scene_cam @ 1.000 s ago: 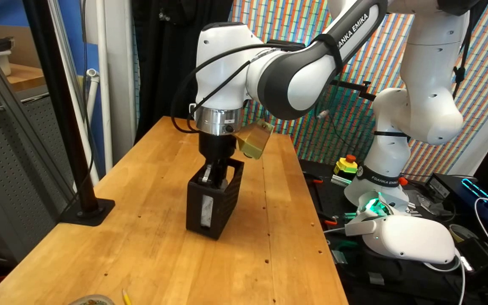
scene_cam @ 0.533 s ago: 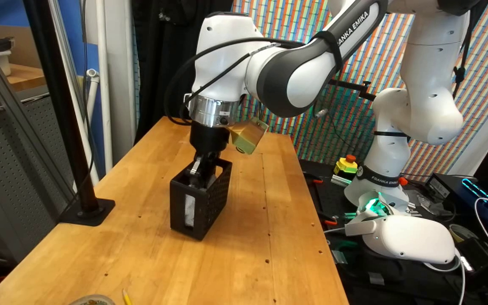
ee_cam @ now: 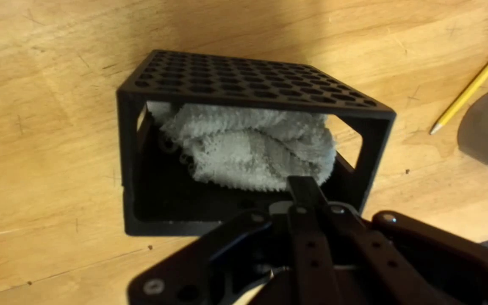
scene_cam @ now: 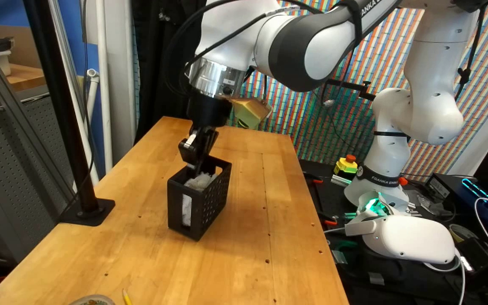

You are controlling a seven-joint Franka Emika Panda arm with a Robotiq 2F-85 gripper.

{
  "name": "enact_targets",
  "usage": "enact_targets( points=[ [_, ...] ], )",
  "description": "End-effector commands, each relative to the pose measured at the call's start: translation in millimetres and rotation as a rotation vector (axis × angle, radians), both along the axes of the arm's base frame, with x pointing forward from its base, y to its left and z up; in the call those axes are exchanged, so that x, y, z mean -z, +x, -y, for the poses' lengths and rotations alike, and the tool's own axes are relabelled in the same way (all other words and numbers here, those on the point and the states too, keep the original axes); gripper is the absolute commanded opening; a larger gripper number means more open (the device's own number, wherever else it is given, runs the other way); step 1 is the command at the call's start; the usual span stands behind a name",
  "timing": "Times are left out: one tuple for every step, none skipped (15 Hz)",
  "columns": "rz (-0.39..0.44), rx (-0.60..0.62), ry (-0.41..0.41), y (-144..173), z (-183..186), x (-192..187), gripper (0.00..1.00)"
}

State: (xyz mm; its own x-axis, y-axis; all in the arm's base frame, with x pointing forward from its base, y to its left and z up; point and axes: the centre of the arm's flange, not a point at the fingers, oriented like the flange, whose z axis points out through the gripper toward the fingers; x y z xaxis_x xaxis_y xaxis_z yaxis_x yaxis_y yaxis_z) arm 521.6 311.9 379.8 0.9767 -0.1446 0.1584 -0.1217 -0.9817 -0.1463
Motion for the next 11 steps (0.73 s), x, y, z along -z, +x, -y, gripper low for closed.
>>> enact_targets(
  points=[
    [0.073, 0.024, 0.04, -13, -2, -48, 0.03],
    [0.081, 0.031, 0.057, -16, -3, -58, 0.04],
    [0.083, 0.045, 0.075, -19, -4, -68, 0.29],
    [0.084, 0.056, 0.097, -23, -4, -77, 0.29],
    [0.09, 0.082, 0.12, -27, -5, -85, 0.31],
    [0.074, 0.041, 0.079, -15, -7, -65, 0.37],
    [0.079, 0.041, 0.083, -17, -8, -70, 0.21],
    [0.076, 0.04, 0.082, -18, -8, -69, 0.29],
    [0.071, 0.04, 0.079, -18, -8, -66, 0.36],
    [0.066, 0.042, 0.076, -17, -7, -62, 0.38],
    [0.062, 0.043, 0.075, -16, -7, -60, 0.38]
  ],
)
